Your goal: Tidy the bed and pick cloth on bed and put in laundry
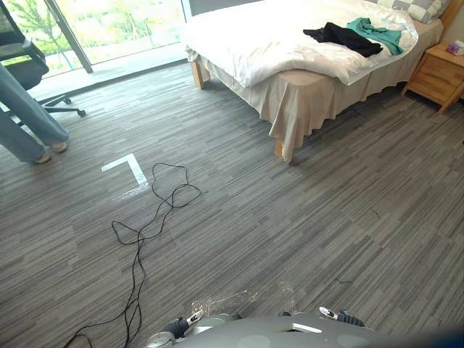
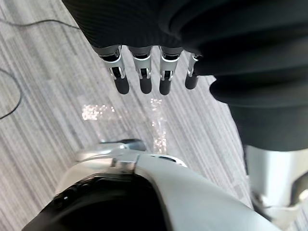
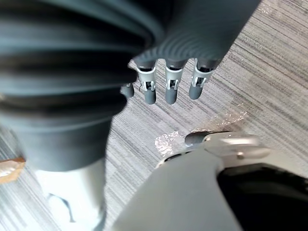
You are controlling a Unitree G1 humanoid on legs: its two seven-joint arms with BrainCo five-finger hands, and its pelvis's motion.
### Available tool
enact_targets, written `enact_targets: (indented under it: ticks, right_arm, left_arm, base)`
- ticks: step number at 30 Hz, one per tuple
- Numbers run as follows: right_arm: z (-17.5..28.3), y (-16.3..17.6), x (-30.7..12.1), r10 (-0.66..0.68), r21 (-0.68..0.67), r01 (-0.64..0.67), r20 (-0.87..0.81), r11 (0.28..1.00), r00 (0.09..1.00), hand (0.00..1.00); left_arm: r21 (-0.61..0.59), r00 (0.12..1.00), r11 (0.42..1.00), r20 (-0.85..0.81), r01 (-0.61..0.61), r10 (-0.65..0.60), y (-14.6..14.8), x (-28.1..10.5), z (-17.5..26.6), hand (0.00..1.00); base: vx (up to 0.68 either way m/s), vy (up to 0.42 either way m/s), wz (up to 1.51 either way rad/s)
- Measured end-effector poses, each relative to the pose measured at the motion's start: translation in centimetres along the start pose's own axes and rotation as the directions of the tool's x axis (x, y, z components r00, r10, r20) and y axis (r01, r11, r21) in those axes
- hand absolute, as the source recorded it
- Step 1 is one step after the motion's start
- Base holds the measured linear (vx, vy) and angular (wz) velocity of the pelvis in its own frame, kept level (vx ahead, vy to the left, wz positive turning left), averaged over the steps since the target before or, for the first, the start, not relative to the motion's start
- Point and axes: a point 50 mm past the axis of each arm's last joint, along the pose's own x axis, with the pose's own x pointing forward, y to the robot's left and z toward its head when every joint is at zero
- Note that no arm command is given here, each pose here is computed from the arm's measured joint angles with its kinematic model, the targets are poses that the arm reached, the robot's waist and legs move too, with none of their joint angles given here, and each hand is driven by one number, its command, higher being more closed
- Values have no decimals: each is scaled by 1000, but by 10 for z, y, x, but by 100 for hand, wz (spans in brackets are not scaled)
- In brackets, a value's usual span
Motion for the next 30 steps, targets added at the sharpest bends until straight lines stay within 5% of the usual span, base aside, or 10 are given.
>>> enact_targets:
  ticks: [17, 30]
  right_arm:
    - [2, 3, 1, -8, 61, 8, -1, 998, 1000, 0]
    - [8, 15, 4, -15, 301, 8, 21, 954, 1000, 0]
  left_arm:
    - [107, 999, 993, -14, 45, -43, -1, 1, 5, 0]
    - [187, 1000, 982, 9, 14, -16, 10, 3, 34, 0]
  base:
    - [-11, -2, 0]
    - [-13, -10, -47]
